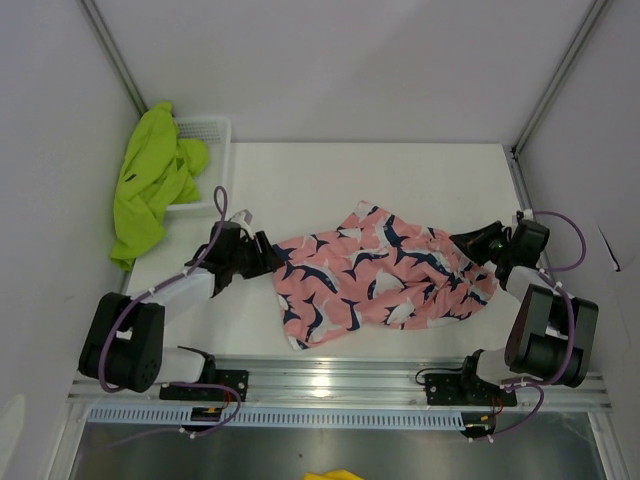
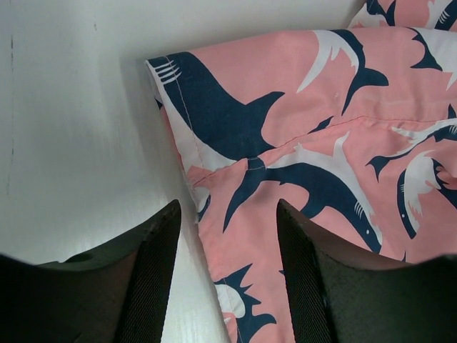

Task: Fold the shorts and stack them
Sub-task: Flatten the shorts out

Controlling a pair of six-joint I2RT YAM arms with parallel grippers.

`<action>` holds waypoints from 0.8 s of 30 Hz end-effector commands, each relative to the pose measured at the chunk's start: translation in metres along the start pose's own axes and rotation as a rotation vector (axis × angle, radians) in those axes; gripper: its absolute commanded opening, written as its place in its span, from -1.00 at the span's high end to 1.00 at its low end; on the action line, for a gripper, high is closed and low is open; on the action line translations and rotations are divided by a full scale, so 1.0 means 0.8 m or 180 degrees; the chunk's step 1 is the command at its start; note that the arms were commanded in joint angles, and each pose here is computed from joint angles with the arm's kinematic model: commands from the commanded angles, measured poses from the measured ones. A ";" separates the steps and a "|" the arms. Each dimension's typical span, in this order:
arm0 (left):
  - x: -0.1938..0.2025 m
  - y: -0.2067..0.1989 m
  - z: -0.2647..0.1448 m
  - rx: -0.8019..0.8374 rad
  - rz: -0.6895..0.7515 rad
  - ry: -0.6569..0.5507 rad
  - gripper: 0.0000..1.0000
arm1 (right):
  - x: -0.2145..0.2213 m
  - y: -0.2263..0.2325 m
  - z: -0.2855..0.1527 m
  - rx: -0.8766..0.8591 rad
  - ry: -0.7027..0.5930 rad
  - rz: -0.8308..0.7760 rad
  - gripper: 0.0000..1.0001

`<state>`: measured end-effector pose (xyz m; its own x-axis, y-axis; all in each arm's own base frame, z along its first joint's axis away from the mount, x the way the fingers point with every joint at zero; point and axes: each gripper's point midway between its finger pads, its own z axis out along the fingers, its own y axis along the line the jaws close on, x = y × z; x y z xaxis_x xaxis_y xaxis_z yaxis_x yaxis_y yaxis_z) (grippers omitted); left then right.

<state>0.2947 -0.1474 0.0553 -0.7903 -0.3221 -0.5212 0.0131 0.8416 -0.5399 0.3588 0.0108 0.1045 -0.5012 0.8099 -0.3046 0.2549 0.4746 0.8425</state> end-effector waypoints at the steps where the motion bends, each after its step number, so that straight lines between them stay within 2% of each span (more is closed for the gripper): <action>1: -0.007 -0.009 0.006 0.0129 0.0011 -0.0094 -0.18 | -0.001 0.006 0.003 -0.0099 -0.0008 -0.0064 1.00; 15: 0.030 -0.014 0.024 0.0463 -0.0056 0.0209 -0.05 | 0.002 0.002 0.004 -0.0092 0.0019 -0.0037 1.00; 24: 0.011 -0.035 0.025 0.0710 -0.0005 0.0049 0.28 | 0.006 0.000 0.006 -0.0104 0.0059 -0.0018 1.00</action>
<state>0.2908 -0.1735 0.0391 -0.8253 -0.3057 -0.4748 0.0902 0.7586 -0.6453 0.3594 0.0130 0.1003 -0.5106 0.8071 -0.2966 0.2462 0.4677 0.8489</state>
